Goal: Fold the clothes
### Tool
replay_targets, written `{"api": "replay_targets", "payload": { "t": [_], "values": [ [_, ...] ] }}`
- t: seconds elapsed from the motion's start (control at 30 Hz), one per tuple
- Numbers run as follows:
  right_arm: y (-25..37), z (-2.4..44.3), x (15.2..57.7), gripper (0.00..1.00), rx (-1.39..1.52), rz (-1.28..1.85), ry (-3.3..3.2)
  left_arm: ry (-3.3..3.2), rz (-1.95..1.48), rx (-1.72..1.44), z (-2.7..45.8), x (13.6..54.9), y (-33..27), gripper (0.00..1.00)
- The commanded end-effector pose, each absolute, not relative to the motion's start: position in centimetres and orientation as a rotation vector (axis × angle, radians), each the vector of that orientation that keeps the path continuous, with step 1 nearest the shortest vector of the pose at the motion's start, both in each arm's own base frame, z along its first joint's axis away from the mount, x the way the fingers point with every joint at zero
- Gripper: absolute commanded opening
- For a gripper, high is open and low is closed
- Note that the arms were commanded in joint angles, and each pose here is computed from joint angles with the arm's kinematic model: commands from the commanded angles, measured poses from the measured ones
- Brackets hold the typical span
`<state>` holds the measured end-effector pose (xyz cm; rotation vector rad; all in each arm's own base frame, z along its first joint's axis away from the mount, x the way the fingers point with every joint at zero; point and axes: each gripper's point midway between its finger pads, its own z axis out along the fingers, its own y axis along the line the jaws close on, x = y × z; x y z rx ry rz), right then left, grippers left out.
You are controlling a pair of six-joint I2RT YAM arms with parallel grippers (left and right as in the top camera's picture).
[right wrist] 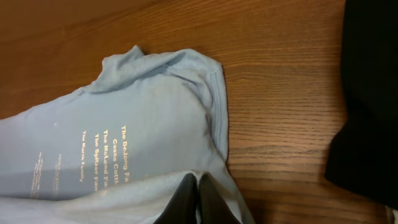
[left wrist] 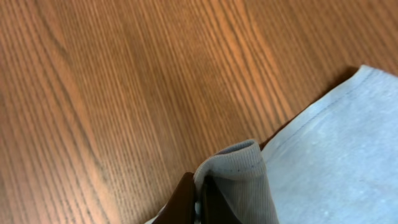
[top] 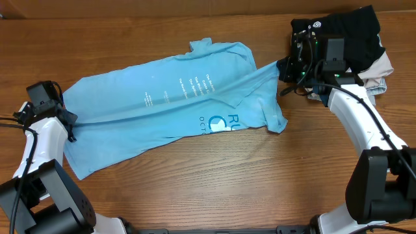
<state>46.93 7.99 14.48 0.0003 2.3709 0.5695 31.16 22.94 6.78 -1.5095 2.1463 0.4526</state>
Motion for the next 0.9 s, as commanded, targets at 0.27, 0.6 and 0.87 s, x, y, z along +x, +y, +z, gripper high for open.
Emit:
{"api": "replay_targets", "payload": {
  "t": [0.27,0.6,0.87],
  "values": [
    [8.6,15.6,47.6,0.5,-0.016,0.587,2.341,2.129,0.444,-1.483,7.2,31.9,23.4,0.73],
    [6.1,14.2,44.7,1.0,0.097,0.573,2.495,2.331,0.271,-1.177,8.9,34.7,21.4,1.0],
    [5.6,10.6,37.4,1.0,0.236,0.603,2.814,2.463,0.015,-1.101,10.2,35.2,17.7,1.0]
  ]
}}
